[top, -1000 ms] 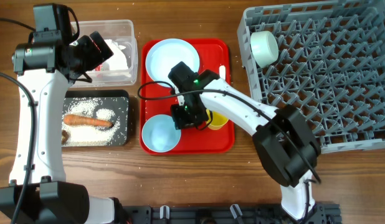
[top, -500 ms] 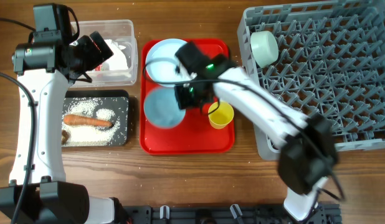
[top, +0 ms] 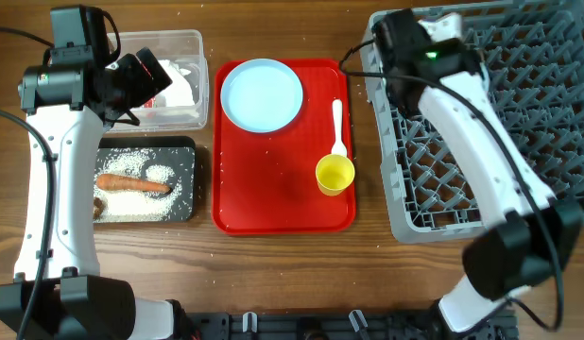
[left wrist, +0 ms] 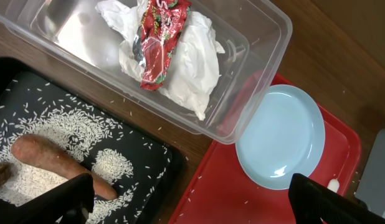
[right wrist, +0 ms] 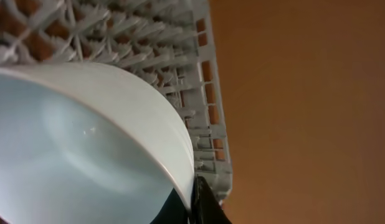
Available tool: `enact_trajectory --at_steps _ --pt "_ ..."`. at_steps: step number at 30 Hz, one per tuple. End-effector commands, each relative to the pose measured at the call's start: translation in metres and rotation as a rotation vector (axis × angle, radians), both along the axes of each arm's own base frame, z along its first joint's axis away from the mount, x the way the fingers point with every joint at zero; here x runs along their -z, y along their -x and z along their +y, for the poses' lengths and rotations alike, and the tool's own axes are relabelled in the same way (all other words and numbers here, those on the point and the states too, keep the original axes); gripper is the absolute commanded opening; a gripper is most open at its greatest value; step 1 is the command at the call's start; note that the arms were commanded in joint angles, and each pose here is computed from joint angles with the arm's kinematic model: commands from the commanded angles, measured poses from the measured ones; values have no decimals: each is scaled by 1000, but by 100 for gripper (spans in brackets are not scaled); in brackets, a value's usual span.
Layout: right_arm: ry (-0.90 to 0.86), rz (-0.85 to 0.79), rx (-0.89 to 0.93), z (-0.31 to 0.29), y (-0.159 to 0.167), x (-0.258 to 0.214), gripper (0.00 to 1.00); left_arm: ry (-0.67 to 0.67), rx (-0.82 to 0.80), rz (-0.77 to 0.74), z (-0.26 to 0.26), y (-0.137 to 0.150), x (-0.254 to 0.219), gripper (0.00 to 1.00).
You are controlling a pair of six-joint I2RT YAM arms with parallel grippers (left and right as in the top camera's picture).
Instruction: Sort waste into correct bins and load items into the dishwasher rack
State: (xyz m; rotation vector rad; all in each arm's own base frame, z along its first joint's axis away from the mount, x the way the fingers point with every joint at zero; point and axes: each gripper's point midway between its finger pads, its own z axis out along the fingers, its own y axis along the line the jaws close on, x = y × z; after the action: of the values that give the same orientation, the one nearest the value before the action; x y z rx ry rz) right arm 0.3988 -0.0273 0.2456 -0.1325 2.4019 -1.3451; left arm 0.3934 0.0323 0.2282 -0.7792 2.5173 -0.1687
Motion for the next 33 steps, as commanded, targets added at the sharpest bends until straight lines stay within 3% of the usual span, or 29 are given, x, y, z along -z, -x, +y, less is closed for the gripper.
enact_trajectory --at_steps 1,5,11,17,26,33 --pt "90 145 -16 -2 -5 29 4 4 -5 -32 0 -1 -11 100" --pt "39 187 -8 4 -9 58 4 4 -5 -32 0 -1 -11 100" --pt "10 152 16 5 -10 63 4 4 -5 -32 0 -1 -11 100" --pt "52 114 35 1 -11 55 4 4 -5 -32 0 -1 -11 100" --pt "107 213 24 -4 6 79 4 4 -5 -32 0 -1 -11 100" --pt "157 304 -178 68 22 79 5 4 -5 -32 0 -1 -11 100"
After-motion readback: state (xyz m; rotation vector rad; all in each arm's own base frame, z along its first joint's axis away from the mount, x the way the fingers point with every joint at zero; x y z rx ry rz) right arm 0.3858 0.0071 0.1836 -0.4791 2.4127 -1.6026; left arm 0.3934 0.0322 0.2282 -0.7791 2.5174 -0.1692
